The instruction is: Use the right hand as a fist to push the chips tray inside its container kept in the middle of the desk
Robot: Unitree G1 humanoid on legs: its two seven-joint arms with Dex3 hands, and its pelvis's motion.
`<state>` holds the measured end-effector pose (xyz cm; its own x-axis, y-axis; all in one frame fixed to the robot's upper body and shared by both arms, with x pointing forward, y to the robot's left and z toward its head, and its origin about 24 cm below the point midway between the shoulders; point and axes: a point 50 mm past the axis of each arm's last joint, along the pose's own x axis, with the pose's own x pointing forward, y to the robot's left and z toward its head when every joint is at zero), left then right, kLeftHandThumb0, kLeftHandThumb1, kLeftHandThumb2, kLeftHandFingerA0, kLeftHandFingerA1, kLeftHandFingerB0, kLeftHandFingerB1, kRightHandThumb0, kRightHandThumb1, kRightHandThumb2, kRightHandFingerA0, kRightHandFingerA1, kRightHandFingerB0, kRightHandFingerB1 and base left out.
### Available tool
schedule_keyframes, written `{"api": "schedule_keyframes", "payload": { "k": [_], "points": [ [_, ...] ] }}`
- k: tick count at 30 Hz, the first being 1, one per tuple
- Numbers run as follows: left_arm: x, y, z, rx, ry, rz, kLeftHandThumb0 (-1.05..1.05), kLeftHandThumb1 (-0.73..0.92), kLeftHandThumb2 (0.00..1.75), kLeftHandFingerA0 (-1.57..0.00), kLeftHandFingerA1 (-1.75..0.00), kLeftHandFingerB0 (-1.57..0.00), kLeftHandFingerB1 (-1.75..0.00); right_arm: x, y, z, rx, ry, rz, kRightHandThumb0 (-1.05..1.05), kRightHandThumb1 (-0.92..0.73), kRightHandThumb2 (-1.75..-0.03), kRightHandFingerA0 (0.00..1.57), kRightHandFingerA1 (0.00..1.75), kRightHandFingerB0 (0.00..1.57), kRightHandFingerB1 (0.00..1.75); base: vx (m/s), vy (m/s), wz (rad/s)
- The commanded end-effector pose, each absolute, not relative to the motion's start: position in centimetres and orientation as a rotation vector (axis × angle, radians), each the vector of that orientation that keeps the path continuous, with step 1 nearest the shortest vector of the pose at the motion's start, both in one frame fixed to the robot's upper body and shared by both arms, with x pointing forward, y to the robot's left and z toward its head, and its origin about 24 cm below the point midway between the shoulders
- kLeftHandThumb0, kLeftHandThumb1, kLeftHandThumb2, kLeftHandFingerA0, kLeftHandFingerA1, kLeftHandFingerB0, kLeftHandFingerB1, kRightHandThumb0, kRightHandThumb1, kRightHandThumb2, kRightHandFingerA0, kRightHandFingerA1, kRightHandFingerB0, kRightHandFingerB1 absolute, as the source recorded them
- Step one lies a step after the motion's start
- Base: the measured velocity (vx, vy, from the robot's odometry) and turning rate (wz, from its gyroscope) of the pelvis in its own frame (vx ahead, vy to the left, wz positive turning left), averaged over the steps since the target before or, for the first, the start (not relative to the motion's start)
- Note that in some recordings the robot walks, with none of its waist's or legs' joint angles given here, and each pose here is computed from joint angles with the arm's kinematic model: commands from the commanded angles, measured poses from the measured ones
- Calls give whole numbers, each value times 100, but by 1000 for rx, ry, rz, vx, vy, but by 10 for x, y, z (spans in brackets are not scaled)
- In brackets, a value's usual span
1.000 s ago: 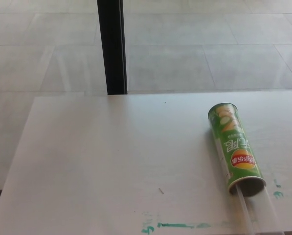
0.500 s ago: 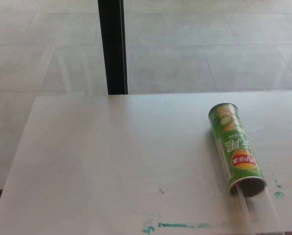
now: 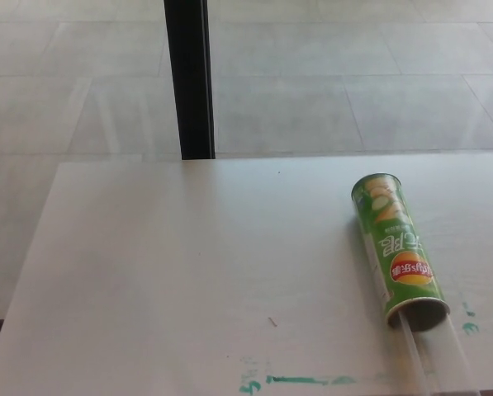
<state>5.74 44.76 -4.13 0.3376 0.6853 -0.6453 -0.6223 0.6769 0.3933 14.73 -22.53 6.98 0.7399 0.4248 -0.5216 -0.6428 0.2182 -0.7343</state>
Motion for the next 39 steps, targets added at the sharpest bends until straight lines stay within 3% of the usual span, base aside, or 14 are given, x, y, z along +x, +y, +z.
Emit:
{"api": "schedule_keyframes", "payload": {
  "k": [1,2,5,11,12,13,16,23,26,30,32,33,34,39],
  "points": [
    [55,453,-35,78,853,868,-78,92,70,-55,-69,-38,-48,156,-236,45,-1542,239,564,-78,-63,-59,98,95,68,71,0,0,0],
    [54,454,-34,92,860,867,-76,73,111,-52,-71,-38,-59,160,-237,45,-1560,248,553,-79,-62,-60,92,91,67,71,0,0,0],
    [53,453,-36,78,867,884,-76,92,70,-54,-65,-40,-48,166,-236,42,-1590,256,531,-81,-65,-59,92,94,67,74,0,0,0],
    [52,453,-36,63,858,886,-74,72,111,-51,-70,-35,-58,171,-232,40,-1661,209,499,-81,-65,-61,100,105,67,72,0,0,0],
    [52,453,-36,78,866,888,-78,92,69,-56,-66,-41,-49,172,-232,40,-1659,205,495,-75,-47,-100,107,109,66,77,0,0,0],
    [53,454,-35,87,866,876,-78,92,71,-52,-64,-37,-48,173,-231,41,-1669,201,493,-81,-65,-60,103,115,65,75,0,0,0],
    [53,454,-35,72,856,877,-75,72,110,-50,-69,-35,-58,178,-230,41,-1670,200,487,-83,-67,-61,98,115,61,77,0,0,0],
    [50,452,-38,70,872,885,-77,92,70,-53,-64,-40,-48,190,-224,44,-1695,145,471,-83,-50,-99,111,121,59,79,0,0,0],
    [51,452,-37,71,866,879,-77,92,70,-52,-63,-39,-47,195,-221,46,-1683,138,463,-84,-68,-61,115,128,59,79,0,0,0],
    [50,452,-38,65,873,890,-76,92,69,-55,-63,-43,-48,201,-219,49,-1694,109,438,-89,-51,-98,124,129,61,81,0,0,0],
    [51,452,-39,48,865,907,-74,92,68,-57,-65,-44,-49,203,-220,52,-1708,113,437,-85,-69,-61,115,123,59,82,0,0,0],
    [50,451,-39,68,871,890,-71,73,109,-54,-71,-40,-59,206,-221,55,-1693,117,422,-81,-48,-97,113,114,59,79,0,0,0],
    [50,451,-39,58,866,895,-76,92,69,-55,-67,-43,-49,207,-221,56,-1692,109,413,-81,-48,-97,115,113,60,79,0,0,0],
    [51,451,-39,64,872,896,-76,92,71,-54,-67,-42,-49,211,-222,60,-1694,104,402,-82,-67,-61,110,105,60,79,0,0,0]
  ]
}}
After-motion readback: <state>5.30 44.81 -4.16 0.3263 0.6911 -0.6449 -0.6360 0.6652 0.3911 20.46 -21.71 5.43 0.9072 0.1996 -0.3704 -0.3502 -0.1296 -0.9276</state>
